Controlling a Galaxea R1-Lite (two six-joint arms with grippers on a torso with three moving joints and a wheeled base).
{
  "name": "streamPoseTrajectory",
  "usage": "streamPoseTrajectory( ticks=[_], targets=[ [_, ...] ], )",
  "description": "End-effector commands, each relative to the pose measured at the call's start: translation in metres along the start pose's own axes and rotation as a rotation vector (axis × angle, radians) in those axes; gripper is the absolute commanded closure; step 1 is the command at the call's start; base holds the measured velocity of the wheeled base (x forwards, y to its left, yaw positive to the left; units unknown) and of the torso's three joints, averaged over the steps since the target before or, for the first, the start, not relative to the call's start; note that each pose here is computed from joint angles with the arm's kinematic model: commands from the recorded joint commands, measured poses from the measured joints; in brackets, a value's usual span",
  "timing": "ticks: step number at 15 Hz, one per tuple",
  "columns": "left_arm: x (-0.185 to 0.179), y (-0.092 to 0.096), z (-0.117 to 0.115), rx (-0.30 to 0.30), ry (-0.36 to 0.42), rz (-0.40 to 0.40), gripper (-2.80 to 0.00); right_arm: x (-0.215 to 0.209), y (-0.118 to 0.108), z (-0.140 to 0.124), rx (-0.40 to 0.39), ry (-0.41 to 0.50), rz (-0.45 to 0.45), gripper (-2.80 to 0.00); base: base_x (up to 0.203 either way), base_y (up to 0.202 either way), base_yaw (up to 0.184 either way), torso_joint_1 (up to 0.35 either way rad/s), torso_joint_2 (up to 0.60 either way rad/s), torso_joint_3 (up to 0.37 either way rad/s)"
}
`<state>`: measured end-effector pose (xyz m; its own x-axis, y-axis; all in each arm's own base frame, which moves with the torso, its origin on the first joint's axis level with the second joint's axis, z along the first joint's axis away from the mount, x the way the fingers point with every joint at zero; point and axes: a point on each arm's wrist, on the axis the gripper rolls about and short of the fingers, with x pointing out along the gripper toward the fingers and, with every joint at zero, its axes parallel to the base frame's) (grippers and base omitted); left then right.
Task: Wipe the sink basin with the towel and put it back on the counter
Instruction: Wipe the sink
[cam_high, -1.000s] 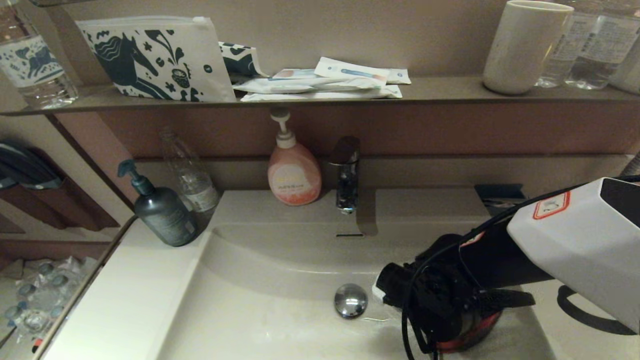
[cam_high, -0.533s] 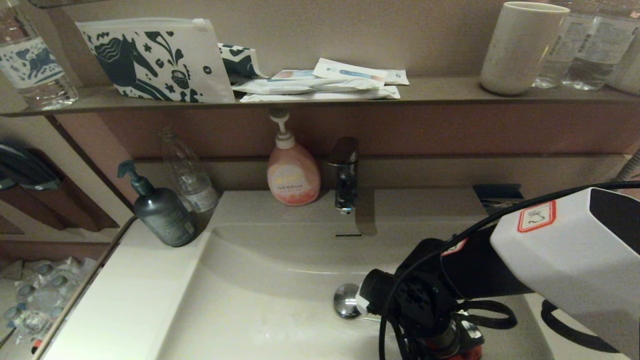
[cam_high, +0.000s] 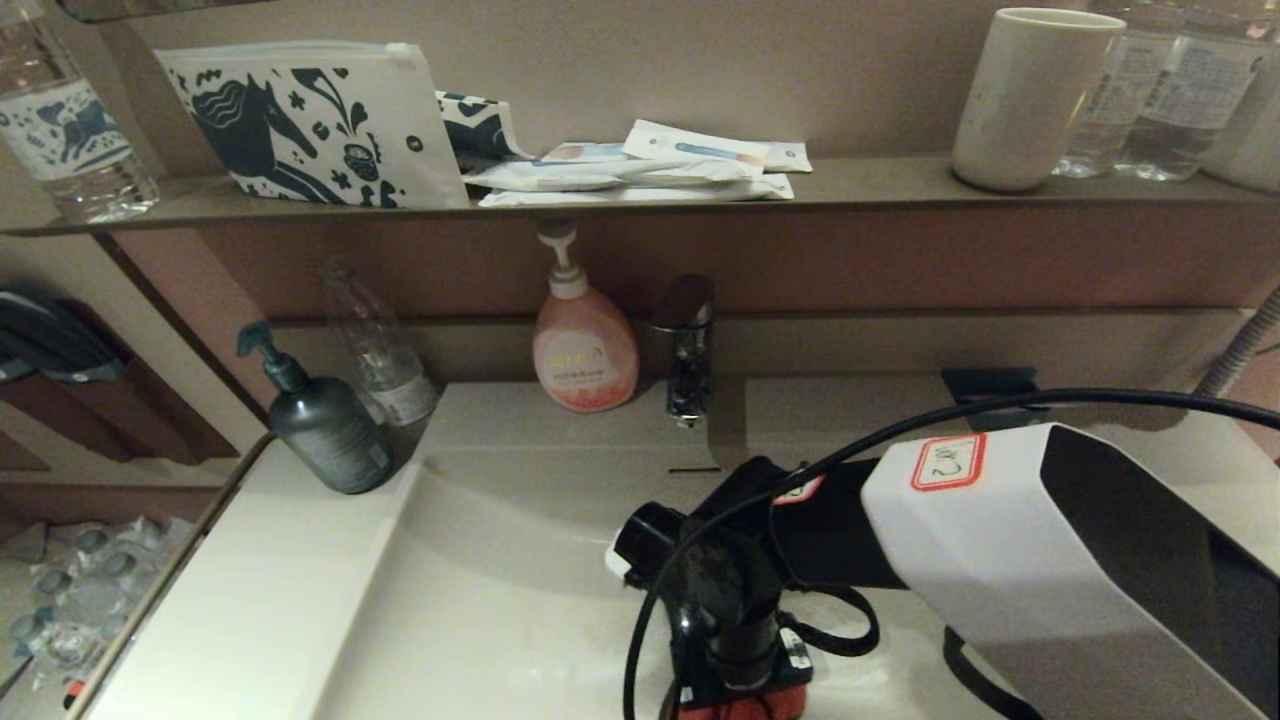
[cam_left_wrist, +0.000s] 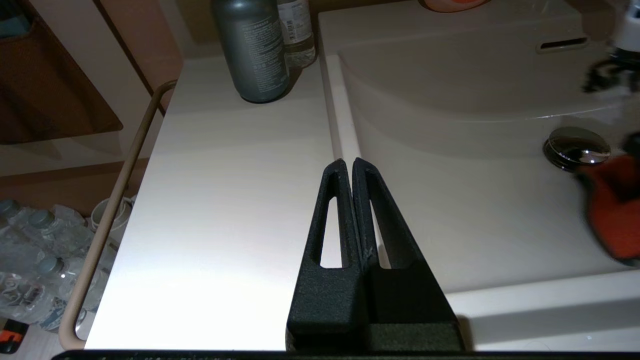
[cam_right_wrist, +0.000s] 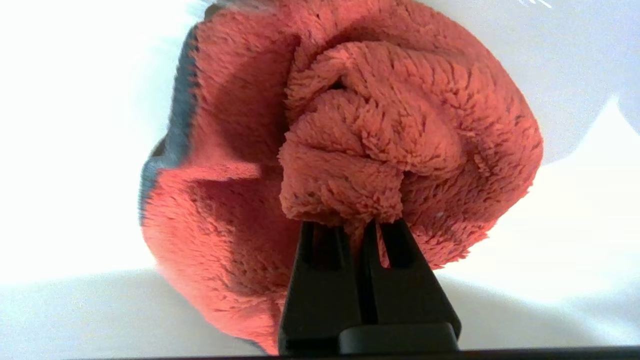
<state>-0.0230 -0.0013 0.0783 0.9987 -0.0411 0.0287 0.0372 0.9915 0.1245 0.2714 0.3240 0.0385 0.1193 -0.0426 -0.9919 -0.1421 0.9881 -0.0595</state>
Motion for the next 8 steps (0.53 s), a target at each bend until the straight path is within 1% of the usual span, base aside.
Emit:
streamPoseTrajectory(
  ticks=[1, 2, 4, 5, 7, 8],
  targets=[
    [0.0, 0.0, 0.0, 0.001, 0.001, 0.0, 0.0, 0.017, 0.02, 0.008, -0.006, -0.018, 0.022, 0.0, 0.0, 0.0, 0.0, 0.0, 0.0, 0.0],
    [0.0, 0.0, 0.0, 0.001, 0.001, 0.0, 0.0, 0.025, 0.033, 0.008, -0.021, -0.03, 0.043, 0.0, 0.0, 0.0, 0.0, 0.0, 0.0, 0.0],
    [0.0, 0.0, 0.0, 0.001, 0.001, 0.0, 0.0, 0.027, 0.055, 0.011, -0.037, -0.139, 0.146, 0.0, 0.0, 0.0, 0.0, 0.0, 0.0, 0.0],
    [0.0, 0.0, 0.0, 0.001, 0.0, 0.0, 0.0, 0.025, 0.064, 0.014, -0.033, -0.218, 0.186, 0.0, 0.0, 0.0, 0.0, 0.0, 0.0, 0.0],
    [0.0, 0.0, 0.0, 0.001, 0.0, 0.0, 0.0, 0.021, 0.074, 0.019, -0.005, -0.386, 0.182, 0.0, 0.0, 0.0, 0.0, 0.0, 0.0, 0.0],
    [0.0, 0.0, 0.0, 0.001, 0.001, 0.0, 0.0, 0.02, 0.077, 0.021, 0.011, -0.449, 0.166, 0.0, 0.0, 0.0, 0.0, 0.0, 0.0, 0.0]
  ],
)
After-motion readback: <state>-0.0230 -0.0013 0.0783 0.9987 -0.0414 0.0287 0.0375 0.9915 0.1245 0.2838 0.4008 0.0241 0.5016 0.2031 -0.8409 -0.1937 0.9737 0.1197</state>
